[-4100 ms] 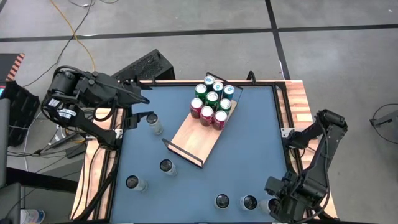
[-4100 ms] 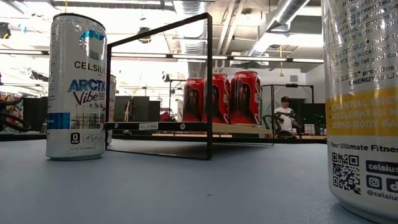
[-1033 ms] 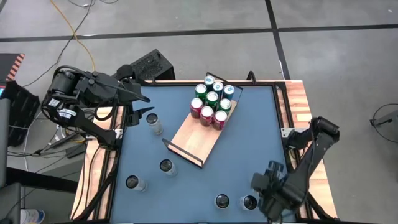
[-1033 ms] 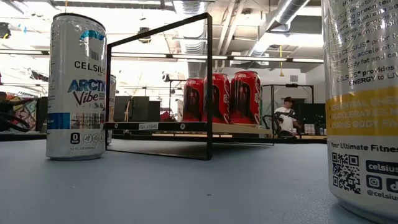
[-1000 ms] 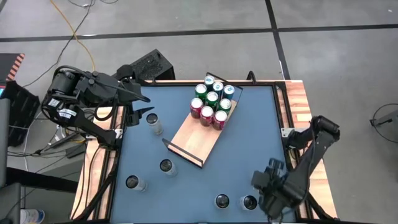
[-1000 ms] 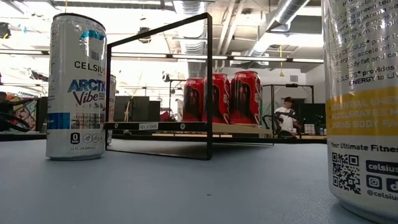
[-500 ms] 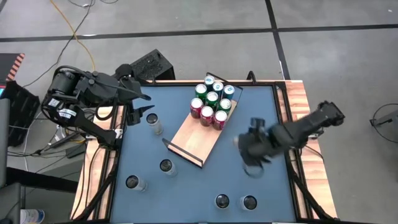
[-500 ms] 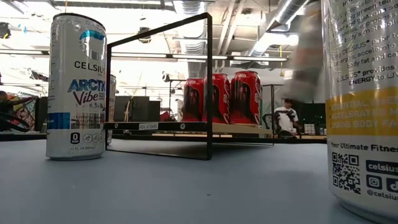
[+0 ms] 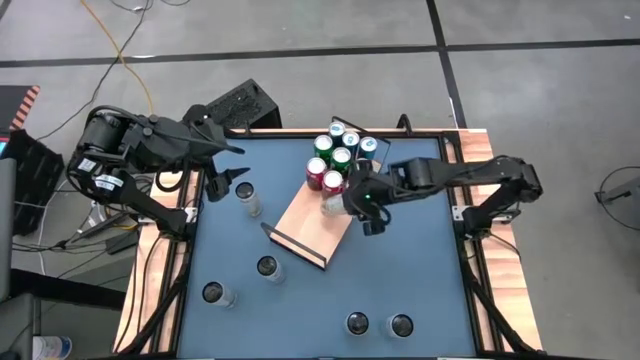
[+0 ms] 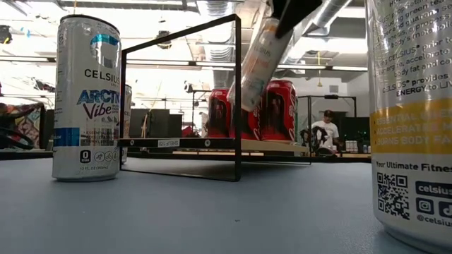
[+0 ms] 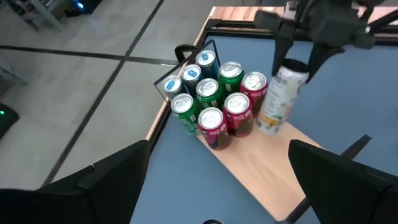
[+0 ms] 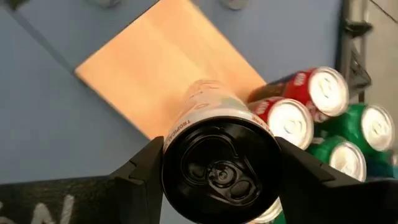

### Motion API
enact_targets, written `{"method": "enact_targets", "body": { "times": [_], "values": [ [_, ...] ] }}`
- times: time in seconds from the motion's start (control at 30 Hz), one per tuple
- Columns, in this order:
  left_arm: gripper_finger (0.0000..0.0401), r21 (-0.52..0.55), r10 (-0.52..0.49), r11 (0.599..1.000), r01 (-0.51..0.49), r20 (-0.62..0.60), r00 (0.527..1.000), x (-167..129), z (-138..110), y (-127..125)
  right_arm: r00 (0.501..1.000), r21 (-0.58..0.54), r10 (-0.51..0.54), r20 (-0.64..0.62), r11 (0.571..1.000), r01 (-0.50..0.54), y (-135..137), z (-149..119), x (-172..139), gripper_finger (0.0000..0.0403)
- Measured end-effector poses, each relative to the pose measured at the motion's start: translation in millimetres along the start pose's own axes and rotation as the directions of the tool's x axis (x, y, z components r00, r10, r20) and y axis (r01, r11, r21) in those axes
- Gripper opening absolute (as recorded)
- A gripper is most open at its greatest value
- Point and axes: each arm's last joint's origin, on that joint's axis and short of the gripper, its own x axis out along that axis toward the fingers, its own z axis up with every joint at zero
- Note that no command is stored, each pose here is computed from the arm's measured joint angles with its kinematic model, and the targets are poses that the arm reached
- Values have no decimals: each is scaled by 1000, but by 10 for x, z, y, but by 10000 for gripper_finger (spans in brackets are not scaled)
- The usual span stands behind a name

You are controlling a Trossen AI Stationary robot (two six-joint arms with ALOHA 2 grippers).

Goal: Place canned beverage on shelf
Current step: Put the right white yellow soda can on the shelf

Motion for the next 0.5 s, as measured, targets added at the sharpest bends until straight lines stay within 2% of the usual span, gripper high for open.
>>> {"method": "enact_targets", "body": {
  "times": [0.3, 0.5],
  "values": [
    [371, -51, 23, 998, -22, 6, 1000, 0, 4, 6, 987, -193, 130, -92, 970, -146, 101, 146, 284, 221],
    [371, -63, 23, 998, -22, 7, 1000, 0, 6, 6, 976, -274, 145, -165, 944, -186, 55, 364, 351, 221]
  ]
}}
